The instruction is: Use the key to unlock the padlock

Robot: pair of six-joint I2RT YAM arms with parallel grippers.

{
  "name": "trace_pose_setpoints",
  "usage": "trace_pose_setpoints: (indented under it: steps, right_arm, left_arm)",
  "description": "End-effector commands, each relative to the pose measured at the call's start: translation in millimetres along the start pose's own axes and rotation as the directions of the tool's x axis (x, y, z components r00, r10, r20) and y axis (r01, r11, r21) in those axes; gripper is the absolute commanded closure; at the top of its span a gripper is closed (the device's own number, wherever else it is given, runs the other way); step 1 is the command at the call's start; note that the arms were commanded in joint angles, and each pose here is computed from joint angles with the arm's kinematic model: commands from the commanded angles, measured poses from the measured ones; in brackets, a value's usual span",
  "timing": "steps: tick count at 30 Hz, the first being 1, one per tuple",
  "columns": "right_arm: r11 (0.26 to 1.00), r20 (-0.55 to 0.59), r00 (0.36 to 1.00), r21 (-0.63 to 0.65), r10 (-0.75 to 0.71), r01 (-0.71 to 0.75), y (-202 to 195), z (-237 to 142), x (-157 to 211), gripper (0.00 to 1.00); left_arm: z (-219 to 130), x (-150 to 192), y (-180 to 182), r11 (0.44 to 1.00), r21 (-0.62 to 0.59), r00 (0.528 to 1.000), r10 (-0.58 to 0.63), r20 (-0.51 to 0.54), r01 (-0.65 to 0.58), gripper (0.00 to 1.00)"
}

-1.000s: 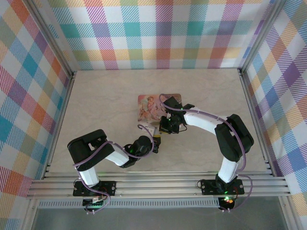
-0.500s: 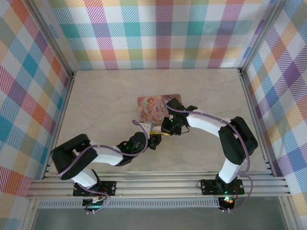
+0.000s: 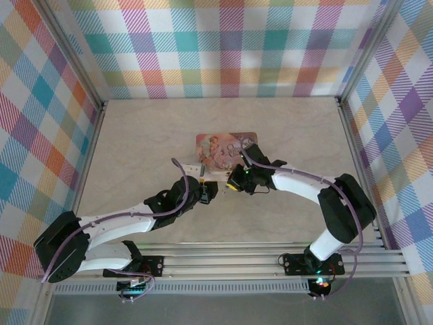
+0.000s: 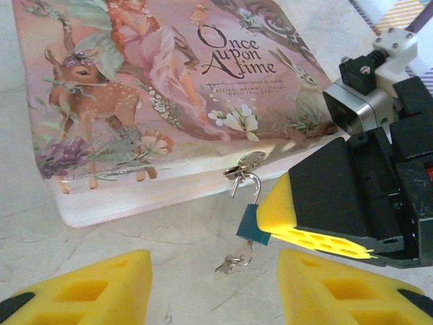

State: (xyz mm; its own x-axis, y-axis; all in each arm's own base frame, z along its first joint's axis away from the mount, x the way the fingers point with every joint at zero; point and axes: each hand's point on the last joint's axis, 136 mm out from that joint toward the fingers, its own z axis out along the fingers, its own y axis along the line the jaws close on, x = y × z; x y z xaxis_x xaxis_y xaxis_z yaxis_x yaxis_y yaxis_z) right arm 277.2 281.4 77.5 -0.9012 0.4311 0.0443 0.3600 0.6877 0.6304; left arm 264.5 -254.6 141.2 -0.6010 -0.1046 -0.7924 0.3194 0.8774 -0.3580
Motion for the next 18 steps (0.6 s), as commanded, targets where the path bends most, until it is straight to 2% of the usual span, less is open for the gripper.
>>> trace_pose_setpoints:
  steps: [1, 5, 11, 18]
  right_arm:
    - [0.988, 0.037, 0.988, -0.058, 0.147, -0.145, 6, -1, -5, 1.00]
    - [0.983, 0.050, 0.985, -0.083, 0.166, -0.162, 9, -3, -4, 1.00]
    - [0.977, 0.035, 0.978, -0.061, 0.206, -0.203, -2, 5, 1, 1.00]
    - [0.977, 0.062, 0.976, -0.065, 0.208, -0.204, -6, 22, -6, 1.00]
  left_arm:
    - [-6, -3, 7, 0.998, -0.058, 0.999, 0.000, -0.054, -0.004, 0.49]
    - [-4, -7, 5, 0.998, -0.068, 0.998, -0.011, -0.063, 0.007, 0.48]
    - [-12, -11, 12, 0.991, -0.102, 0.994, -0.090, -0.063, 0.083, 0.49]
    - [-25, -12, 13, 0.991, -0.125, 0.991, -0.066, -0.117, 0.051, 0.48]
